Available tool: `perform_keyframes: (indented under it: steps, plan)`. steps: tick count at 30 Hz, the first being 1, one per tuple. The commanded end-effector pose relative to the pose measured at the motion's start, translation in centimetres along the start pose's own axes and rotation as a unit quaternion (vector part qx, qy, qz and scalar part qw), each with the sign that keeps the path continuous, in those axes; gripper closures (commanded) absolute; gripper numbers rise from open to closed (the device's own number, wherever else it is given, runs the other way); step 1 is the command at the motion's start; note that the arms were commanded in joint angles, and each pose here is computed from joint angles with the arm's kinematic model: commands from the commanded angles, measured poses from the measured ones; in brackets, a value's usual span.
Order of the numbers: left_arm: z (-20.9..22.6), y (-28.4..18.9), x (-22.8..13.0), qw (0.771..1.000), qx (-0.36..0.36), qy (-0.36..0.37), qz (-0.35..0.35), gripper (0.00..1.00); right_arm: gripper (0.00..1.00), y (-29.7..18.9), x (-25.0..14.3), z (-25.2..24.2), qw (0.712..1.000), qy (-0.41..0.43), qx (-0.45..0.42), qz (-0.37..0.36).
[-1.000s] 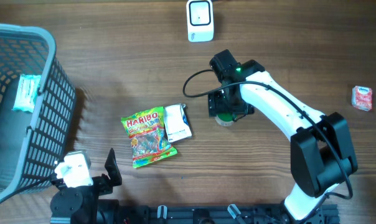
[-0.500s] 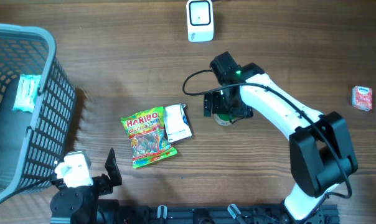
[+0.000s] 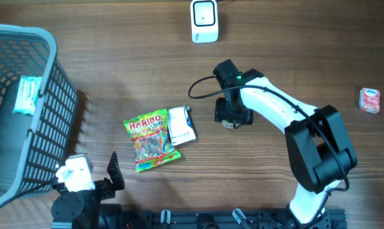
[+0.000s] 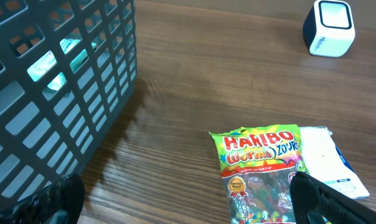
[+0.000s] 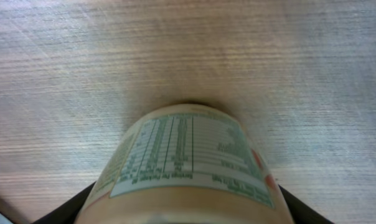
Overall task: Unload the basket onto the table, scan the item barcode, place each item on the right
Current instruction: 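Lift the green jar and rotate it in the right gripper, then hold the green jar up to the scanner with the right gripper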
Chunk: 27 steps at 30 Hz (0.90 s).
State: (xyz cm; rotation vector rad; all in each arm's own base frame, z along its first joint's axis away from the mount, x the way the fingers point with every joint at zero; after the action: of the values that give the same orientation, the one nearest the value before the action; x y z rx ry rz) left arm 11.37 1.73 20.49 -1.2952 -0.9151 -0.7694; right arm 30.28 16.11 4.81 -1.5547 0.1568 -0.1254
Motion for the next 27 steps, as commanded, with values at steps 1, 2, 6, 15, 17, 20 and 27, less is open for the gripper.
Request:
perform_keyframes:
  steps: [1,2,6,15,17,20,27]
  plan:
    - [0.0,0.0,0.0,1.000,-0.001,-0.005,-0.004,0.00,0.40,-2.3,0.6,-0.1,1.000,-0.004,-0.015,0.014]
    - [0.0,0.0,0.0,1.000,-0.001,-0.005,-0.004,0.00,0.40,-3.6,0.5,0.4,1.000,-0.014,-0.004,0.028]
    - [0.0,0.0,0.0,1.000,-0.001,-0.005,-0.004,0.00,0.39,-7.7,-1.3,3.3,0.988,-0.055,0.098,0.107]
    - [0.0,0.0,0.0,1.000,-0.001,-0.005,-0.004,0.00,0.39,-9.7,-5.7,2.9,0.963,-0.037,0.123,0.238]
    - [0.0,0.0,0.0,1.000,-0.001,-0.005,-0.004,0.00,0.38,-9.7,-5.9,2.8,0.962,-0.037,0.121,0.242]
    - [0.0,0.0,0.0,1.000,-0.001,-0.005,-0.004,0.00,0.41,-9.6,-5.6,2.8,0.964,-0.038,0.120,0.233]
    - [0.0,0.0,0.0,1.000,-0.001,-0.005,-0.004,0.00,0.43,-12.1,3.9,4.9,0.989,-0.047,0.138,-0.012]
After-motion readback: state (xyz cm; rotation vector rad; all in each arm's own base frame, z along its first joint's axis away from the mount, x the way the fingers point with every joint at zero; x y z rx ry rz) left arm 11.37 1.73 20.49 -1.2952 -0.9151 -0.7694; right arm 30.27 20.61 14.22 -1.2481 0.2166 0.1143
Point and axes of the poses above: each gripper's point midway between its finger pads, its own y axis out along the fingers, its own z axis along the line the jaws close on, x = y × z, the point moved 4 cm from there along -y, back along the fingers, and after that the axes turned 6 degrees about y, right-handed, at the moved point
